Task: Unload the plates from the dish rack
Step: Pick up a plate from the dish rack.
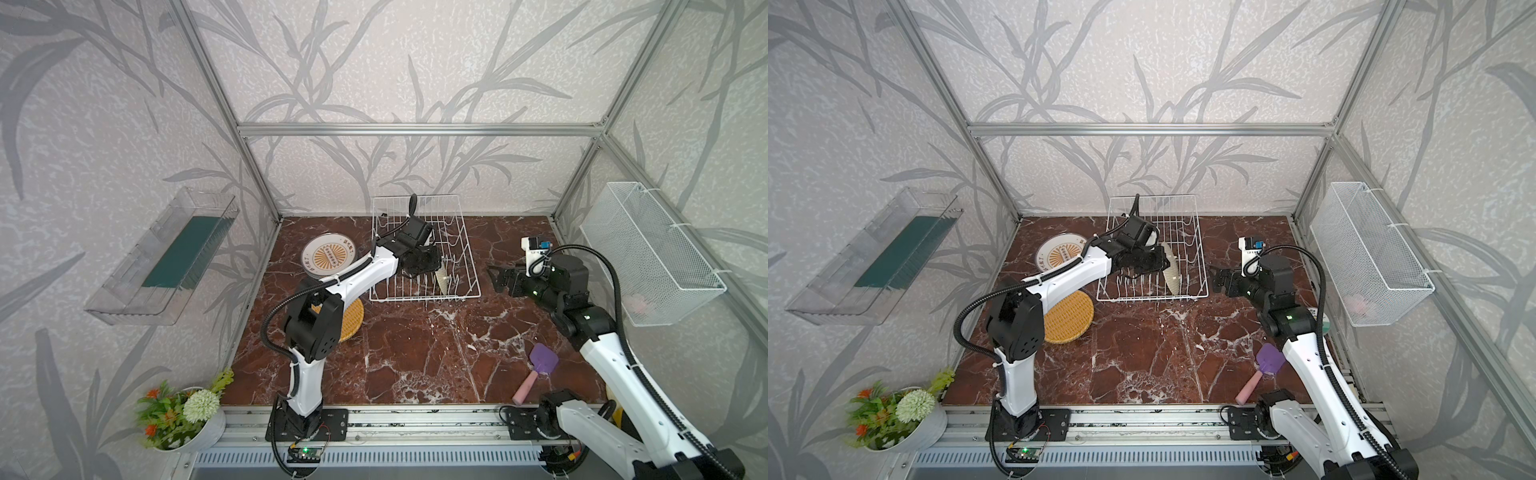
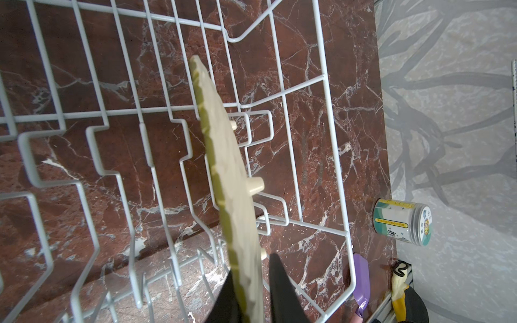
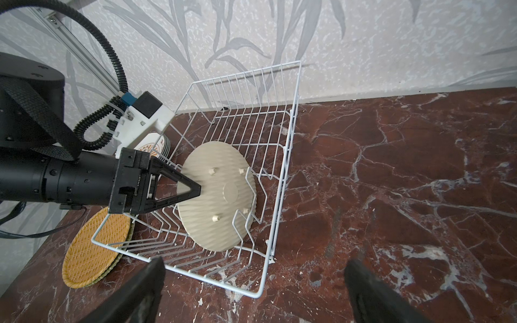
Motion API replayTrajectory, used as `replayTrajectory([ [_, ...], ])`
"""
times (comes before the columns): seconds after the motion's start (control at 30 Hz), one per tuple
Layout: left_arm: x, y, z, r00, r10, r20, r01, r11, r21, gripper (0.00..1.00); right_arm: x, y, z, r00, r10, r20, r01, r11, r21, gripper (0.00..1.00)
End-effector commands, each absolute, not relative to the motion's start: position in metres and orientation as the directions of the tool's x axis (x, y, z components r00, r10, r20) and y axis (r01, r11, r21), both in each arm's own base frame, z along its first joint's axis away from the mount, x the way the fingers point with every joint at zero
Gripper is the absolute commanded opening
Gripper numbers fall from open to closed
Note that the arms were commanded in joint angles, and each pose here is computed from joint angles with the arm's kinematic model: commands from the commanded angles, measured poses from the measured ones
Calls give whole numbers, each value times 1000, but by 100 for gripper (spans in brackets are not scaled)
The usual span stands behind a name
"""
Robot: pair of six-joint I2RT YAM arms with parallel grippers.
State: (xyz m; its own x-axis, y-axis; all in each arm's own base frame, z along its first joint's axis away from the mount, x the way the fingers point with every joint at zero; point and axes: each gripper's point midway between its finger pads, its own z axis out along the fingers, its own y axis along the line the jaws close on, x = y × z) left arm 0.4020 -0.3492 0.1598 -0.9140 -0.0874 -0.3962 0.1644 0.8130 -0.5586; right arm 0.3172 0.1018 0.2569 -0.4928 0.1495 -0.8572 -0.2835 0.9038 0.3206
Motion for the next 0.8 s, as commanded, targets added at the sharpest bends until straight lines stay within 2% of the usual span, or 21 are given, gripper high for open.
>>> replayTrajectory([
  [0.0, 405, -356, 174, -907, -95, -409, 177, 797, -578, 18, 317, 102, 259, -488, 163, -858, -288, 897, 334, 99],
  [0.47, 405, -359, 176, -906, -92, -413, 187, 787, -588, 0, 316, 102, 260, -487, 163, -858, -289, 897, 335, 99],
  [0.77, 404, -370, 194, -896, -122, -427, 216, 722, -658, 0, 316, 102, 260, -488, 164, -857, -291, 896, 336, 99],
])
